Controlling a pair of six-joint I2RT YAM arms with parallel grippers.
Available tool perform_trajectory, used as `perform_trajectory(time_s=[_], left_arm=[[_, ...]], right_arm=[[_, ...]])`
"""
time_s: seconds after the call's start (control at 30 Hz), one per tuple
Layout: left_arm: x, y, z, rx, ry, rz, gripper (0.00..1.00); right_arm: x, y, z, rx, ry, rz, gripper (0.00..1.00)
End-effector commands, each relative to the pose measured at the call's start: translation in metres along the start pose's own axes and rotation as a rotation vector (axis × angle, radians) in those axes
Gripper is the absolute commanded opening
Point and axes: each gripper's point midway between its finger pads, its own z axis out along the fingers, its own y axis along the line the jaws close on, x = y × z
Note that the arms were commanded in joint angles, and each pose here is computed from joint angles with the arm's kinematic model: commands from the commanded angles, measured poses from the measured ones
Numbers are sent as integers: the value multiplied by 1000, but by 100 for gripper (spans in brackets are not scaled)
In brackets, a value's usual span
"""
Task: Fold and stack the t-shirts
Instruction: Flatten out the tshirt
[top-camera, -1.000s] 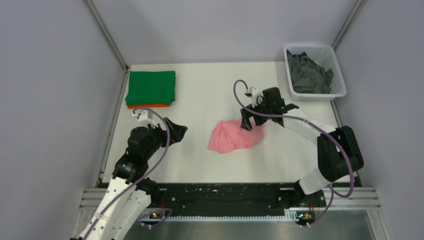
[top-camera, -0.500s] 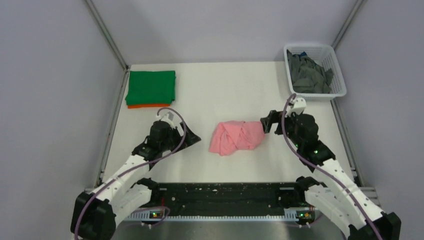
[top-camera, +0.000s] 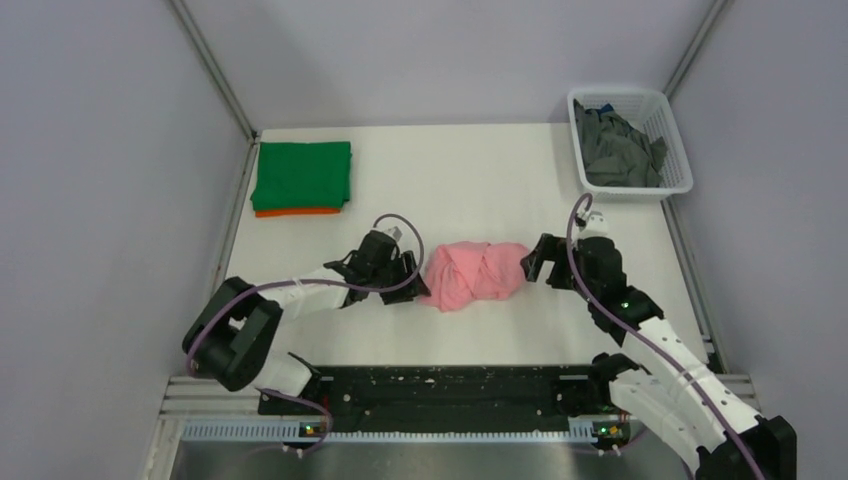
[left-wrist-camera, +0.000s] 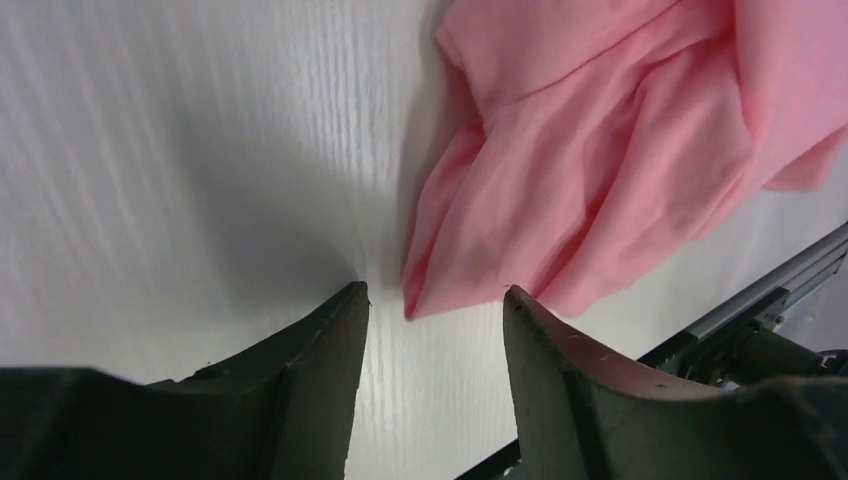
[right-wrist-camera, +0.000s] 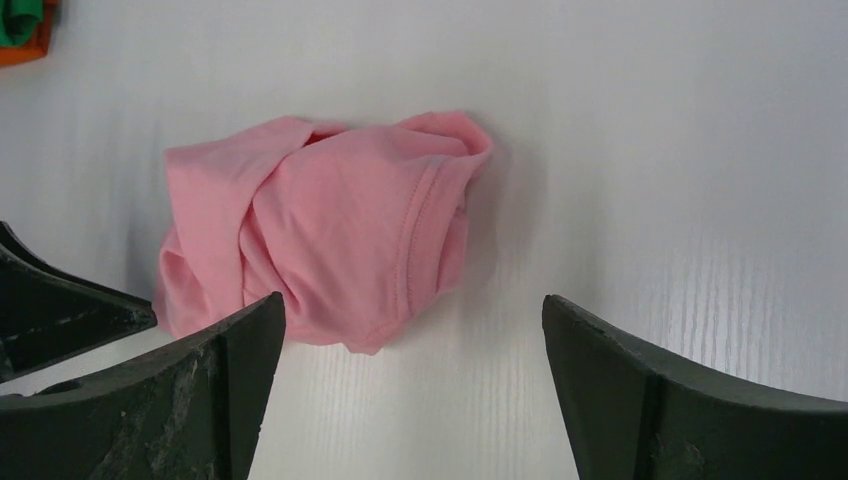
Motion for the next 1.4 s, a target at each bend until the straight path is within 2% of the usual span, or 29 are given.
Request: perform_trajectory(time_s=[0.0,0.03,0.07,0.13,0.2,0.23,0.4,0.6,0.7,0.83,0.97,1.03,1.17,1.37], left_arm=[[-16,-19,16,18,-34,46,55],[-13,-22,19,20,-24,54,52],[-14,-29,23,37,-29,67,45],[-15,-36,28,41,-27,79,28],[-15,-38,30,34,-23,75,2],[-16,-39,31,30,-23,73,0],[-20,-30,23,-37,-69,69,0],[-31,-28,-1,-55,-164,72,0],[-34,-24,-6,-80,-183,79,0],[-34,-21,-7,-93,-188,79,0],[-38,-20,-11,-104,-207,83,0],[-44,-22,-18,-107,-239,95,0],[-71,-25,-50,-176,-356,131,0],[-118,-41,-135,-226,-618,168,0]], right_arm=[[8,-10,2,62,24,58,97],[10,-12,2,69,30,58,97],[12,-13,4,78,33,62,97],[14,-18,6,103,32,83,96],[15,-20,9,121,26,111,93],[15,-20,10,119,20,124,92],[20,-14,16,75,10,165,82],[39,-3,28,0,65,200,70],[44,14,35,-97,91,216,59],[52,26,43,-166,131,221,39],[54,25,46,-154,156,201,10],[47,23,44,-133,139,187,2],[16,20,25,-86,68,137,0],[-58,27,-27,-58,-125,34,0]])
